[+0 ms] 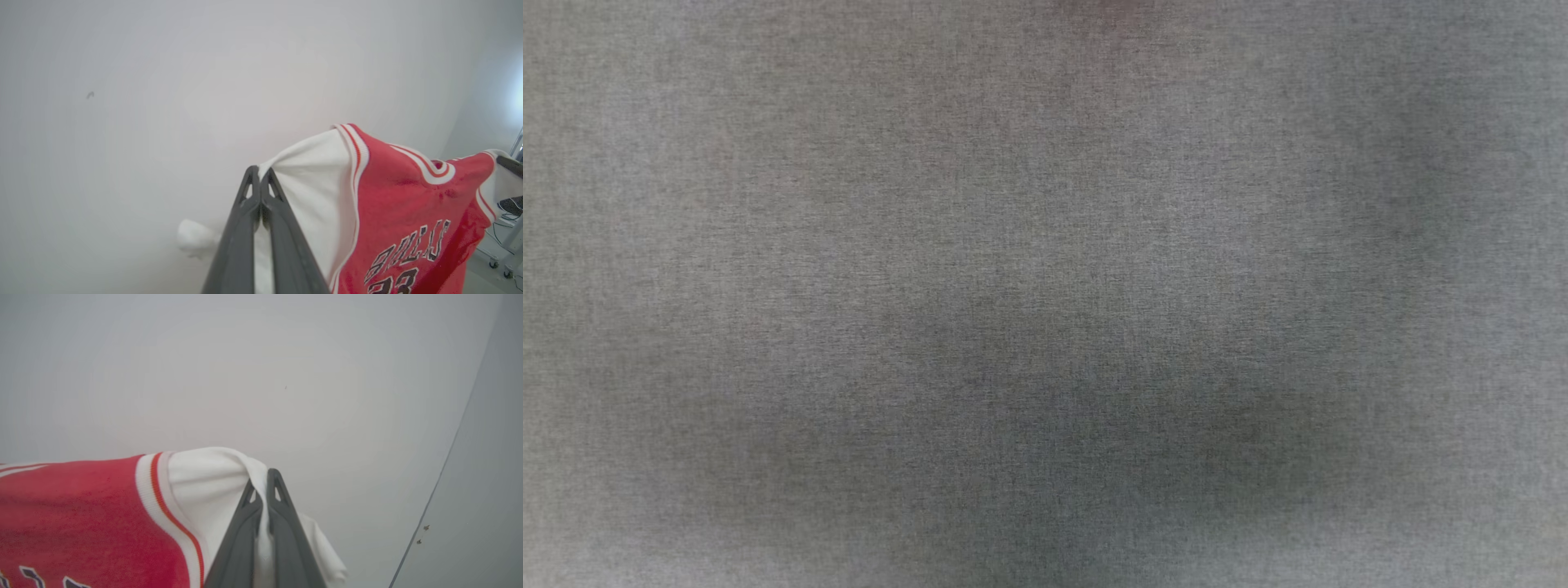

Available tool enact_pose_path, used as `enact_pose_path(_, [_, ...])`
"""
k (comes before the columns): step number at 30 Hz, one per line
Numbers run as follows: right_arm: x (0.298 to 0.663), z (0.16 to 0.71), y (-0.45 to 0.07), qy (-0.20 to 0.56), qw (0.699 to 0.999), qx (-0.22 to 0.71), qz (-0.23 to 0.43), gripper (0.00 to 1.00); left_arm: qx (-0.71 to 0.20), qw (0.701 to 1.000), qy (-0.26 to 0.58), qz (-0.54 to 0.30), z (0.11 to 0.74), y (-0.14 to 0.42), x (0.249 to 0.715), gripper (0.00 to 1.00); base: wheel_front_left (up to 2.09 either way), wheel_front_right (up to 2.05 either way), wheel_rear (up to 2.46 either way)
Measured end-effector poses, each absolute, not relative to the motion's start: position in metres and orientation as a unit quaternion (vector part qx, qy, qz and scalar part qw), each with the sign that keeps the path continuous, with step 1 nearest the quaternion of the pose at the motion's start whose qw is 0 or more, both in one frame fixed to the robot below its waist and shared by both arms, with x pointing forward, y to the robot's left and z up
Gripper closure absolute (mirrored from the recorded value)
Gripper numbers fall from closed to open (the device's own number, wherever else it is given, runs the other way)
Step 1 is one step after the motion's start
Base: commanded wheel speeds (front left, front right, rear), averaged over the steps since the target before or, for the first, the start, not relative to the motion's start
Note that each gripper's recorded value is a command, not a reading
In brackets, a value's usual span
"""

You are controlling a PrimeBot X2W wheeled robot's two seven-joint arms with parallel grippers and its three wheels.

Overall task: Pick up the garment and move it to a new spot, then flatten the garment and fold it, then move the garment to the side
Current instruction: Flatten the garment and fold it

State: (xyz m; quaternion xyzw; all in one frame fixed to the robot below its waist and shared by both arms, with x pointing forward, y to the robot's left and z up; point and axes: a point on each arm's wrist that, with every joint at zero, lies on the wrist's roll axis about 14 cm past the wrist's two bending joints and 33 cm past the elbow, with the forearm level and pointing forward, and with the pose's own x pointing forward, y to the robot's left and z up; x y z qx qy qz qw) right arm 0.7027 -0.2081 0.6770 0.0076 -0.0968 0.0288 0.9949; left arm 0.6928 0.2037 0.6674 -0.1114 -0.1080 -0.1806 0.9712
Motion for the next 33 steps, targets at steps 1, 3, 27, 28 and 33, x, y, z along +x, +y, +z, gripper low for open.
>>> enact_pose_path(1, [0.703,0.69,-0.21,-0.118,0.993,0.013,0.022,1.0,-0.11,0.97,-0.126,-0.175,0.681,0.207,0.694,1.0,0.0,0.0,0.0])
enact_pose_path(3, [0.703,0.713,-0.213,-0.149,0.989,0.015,0.011,1.0,-0.123,0.965,-0.158,-0.172,0.707,0.208,0.694,1.0,0.0,0.0,0.0])
enact_pose_path(27, [0.589,0.513,-0.235,0.081,0.995,0.031,0.053,1.0,-0.214,0.936,0.078,-0.269,0.531,0.155,0.535,1.0,0.0,0.0,0.0])
enact_pose_path(28, [0.577,0.504,-0.236,0.094,0.993,0.037,0.054,1.0,-0.225,0.934,0.089,-0.264,0.522,0.156,0.526,1.0,0.0,0.0,0.0])
enact_pose_path(33, [0.52,0.474,-0.238,0.145,0.986,0.053,0.061,1.0,-0.266,0.922,0.141,-0.245,0.481,0.153,0.481,1.0,0.0,0.0,0.0])
